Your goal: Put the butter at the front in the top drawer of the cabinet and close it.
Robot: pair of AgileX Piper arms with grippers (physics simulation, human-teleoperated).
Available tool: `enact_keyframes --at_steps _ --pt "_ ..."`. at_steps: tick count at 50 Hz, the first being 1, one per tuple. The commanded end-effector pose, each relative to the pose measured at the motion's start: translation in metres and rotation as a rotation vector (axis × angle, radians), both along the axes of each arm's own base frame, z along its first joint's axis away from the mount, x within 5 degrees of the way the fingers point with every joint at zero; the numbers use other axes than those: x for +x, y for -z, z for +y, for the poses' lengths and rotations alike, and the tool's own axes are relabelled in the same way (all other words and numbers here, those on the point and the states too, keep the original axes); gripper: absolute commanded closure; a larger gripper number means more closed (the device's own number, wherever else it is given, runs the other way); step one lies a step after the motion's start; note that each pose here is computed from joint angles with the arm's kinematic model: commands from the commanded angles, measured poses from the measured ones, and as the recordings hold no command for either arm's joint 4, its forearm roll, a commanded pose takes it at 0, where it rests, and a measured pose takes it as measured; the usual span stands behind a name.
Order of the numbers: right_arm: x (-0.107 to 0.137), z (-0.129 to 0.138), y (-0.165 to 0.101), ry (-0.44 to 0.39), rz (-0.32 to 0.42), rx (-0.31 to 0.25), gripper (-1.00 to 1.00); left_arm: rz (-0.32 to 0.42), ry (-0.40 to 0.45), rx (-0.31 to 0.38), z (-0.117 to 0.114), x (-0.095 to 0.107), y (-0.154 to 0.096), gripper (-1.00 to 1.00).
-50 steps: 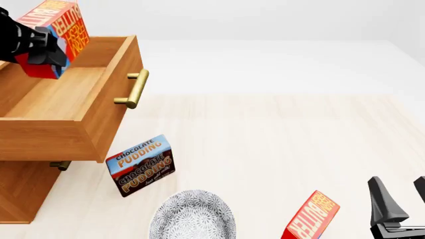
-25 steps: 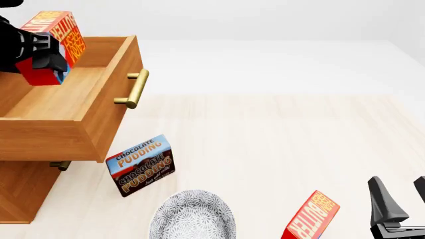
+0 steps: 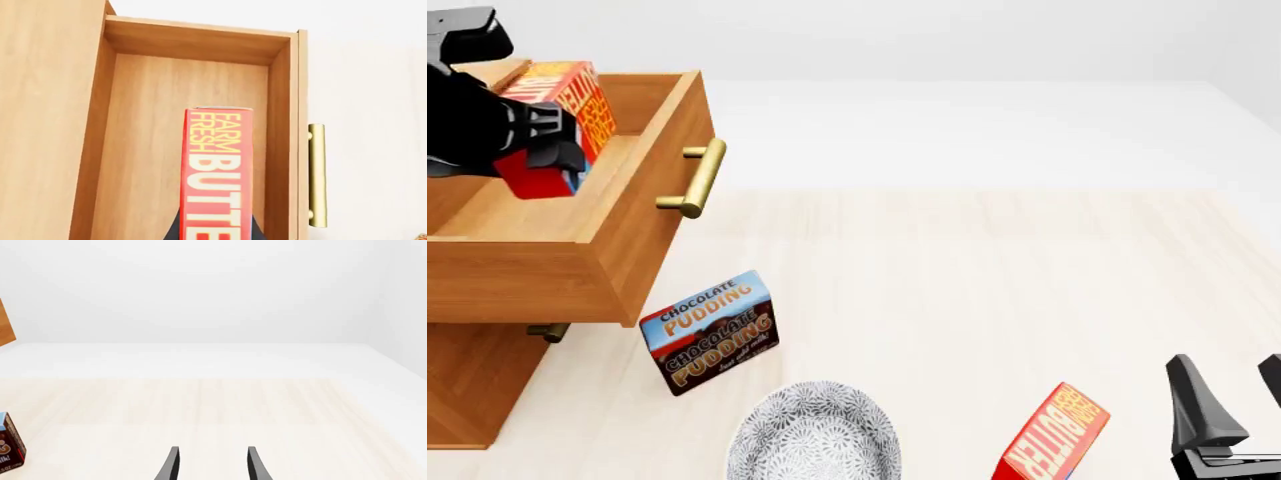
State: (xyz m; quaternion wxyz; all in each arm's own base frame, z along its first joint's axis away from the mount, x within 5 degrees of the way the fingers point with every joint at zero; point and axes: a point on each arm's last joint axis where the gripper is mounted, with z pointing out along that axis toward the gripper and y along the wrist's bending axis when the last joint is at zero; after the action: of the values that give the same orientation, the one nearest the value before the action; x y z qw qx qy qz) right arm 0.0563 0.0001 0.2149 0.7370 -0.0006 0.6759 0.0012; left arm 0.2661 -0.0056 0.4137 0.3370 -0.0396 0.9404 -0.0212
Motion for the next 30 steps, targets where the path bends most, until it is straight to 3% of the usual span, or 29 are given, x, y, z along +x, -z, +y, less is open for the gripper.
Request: enact_keyframes --at_steps 1,30 --pt "0.0 0.0 0.0 0.0 0.0 0.0 -1.0 -0.01 0.005 0.006 0.001 0.001 0.008 1.0" --pt "0.0 0.0 0.0 0.0 0.0 0.0 -1.0 0.009 -0.009 0.015 0.007 0.012 0.03 1.0"
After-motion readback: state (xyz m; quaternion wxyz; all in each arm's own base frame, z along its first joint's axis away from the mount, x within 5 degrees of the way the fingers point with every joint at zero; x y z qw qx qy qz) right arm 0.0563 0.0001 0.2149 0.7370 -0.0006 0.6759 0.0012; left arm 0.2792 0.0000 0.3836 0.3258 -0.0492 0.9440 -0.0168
